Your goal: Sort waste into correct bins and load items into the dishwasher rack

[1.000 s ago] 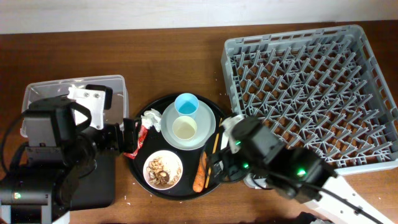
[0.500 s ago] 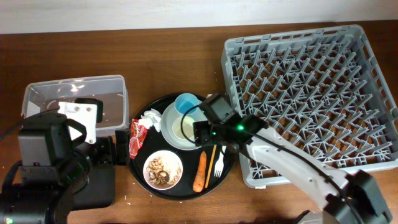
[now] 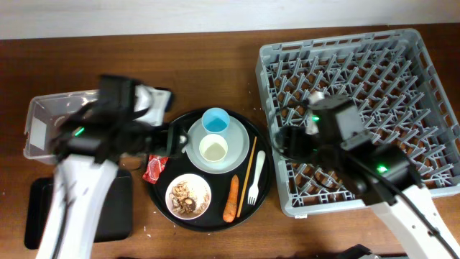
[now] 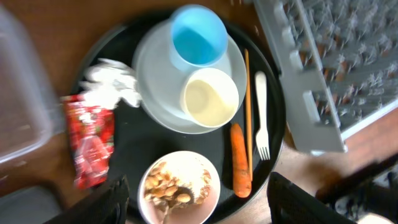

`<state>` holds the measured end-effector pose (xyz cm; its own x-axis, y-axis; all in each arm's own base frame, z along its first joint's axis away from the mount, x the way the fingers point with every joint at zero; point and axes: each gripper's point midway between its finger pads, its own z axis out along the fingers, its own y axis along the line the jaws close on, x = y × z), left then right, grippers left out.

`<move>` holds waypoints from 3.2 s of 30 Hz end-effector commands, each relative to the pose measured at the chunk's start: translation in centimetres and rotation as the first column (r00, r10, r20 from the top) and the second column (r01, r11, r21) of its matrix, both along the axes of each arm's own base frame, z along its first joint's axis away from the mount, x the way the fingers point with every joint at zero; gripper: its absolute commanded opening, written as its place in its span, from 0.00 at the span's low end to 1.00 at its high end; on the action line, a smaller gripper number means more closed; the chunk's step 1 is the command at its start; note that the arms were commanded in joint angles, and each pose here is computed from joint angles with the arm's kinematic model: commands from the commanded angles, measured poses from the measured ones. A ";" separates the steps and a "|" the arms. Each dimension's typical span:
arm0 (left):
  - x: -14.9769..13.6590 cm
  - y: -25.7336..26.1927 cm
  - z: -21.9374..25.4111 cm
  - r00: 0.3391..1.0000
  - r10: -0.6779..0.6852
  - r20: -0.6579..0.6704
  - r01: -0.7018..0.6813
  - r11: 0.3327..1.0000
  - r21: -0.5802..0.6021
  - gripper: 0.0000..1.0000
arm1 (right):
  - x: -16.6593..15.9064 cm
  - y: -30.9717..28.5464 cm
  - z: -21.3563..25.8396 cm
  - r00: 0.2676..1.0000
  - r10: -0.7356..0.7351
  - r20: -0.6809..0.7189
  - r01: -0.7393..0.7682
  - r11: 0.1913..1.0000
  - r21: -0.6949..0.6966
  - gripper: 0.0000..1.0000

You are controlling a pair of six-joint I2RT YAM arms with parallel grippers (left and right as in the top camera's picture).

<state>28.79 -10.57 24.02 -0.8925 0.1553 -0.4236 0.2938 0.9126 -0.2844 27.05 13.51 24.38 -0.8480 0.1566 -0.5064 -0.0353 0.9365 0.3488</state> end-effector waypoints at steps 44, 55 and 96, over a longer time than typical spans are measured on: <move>-6.3 -10.6 20.4 0.723 -0.362 0.589 0.682 0.514 -0.521 0.00 | -10.4 12.9 22.8 0.236 0.520 0.821 -0.972 0.128 0.198 0.49; -5.3 -8.3 21.4 0.724 -0.278 0.631 0.646 0.595 -0.479 0.99 | -3.3 3.8 22.7 0.544 0.344 0.765 -0.775 0.555 0.302 0.38; 7.9 -10.0 -5.4 0.979 -0.176 0.106 0.186 0.978 -0.092 0.92 | -8.4 -9.9 11.6 0.956 -0.145 0.256 0.135 0.989 0.056 0.91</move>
